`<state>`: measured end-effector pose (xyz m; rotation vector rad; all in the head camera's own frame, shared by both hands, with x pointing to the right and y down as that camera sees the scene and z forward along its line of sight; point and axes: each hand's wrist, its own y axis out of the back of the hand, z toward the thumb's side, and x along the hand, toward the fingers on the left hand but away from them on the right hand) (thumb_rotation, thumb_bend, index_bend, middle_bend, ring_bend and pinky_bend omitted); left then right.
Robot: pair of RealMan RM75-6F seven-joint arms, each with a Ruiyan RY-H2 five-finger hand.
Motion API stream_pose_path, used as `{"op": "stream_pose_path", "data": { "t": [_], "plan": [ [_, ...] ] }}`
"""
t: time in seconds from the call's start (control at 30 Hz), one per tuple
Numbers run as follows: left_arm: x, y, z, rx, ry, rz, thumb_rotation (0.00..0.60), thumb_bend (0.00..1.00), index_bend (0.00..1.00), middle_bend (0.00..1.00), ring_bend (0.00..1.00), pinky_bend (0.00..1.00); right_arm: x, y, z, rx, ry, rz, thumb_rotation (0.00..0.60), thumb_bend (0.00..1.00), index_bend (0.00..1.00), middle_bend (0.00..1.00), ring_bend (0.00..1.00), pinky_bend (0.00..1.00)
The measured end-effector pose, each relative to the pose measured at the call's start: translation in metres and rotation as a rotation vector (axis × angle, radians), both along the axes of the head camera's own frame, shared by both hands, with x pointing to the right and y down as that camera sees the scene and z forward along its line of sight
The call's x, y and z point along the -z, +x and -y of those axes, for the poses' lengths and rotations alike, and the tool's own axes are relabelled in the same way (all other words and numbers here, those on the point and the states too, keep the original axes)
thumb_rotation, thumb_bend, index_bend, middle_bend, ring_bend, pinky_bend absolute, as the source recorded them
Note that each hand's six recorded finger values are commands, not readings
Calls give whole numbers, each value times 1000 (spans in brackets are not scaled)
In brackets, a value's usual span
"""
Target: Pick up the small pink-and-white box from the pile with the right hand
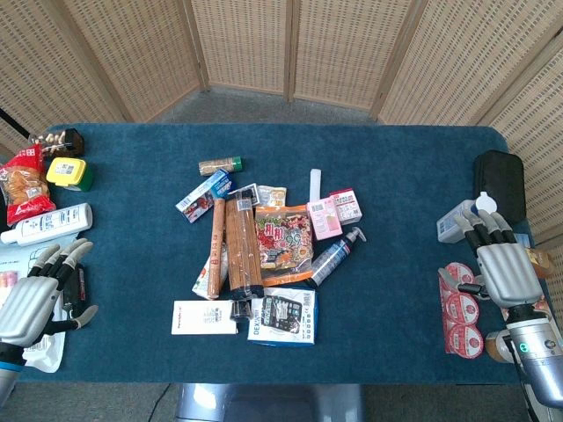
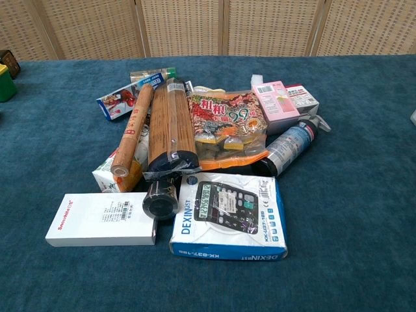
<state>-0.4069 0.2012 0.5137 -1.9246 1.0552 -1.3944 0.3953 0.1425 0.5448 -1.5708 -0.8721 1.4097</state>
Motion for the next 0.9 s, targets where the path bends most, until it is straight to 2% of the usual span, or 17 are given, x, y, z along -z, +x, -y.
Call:
{"op": "stream_pose_path", "data": {
  "t": [0.53,0.77,0.9],
  "plan": [
    [5,2,-2,-23,8,-9,600,306,50,45,128,0,-1,-11,-2,35,-25,35,318,303,0,66,0,42],
    [3,9,0,-45,-2,-12,600,305,50,44,128,0,-10,-33,14,108,-58,47,319,302,0,27,0,42],
    [2,13,2,-54,-5,-12,600,306,50,44,127,0,-24,-57,30,178,-104,54,330,302,0,0,0,42]
  ]
}}
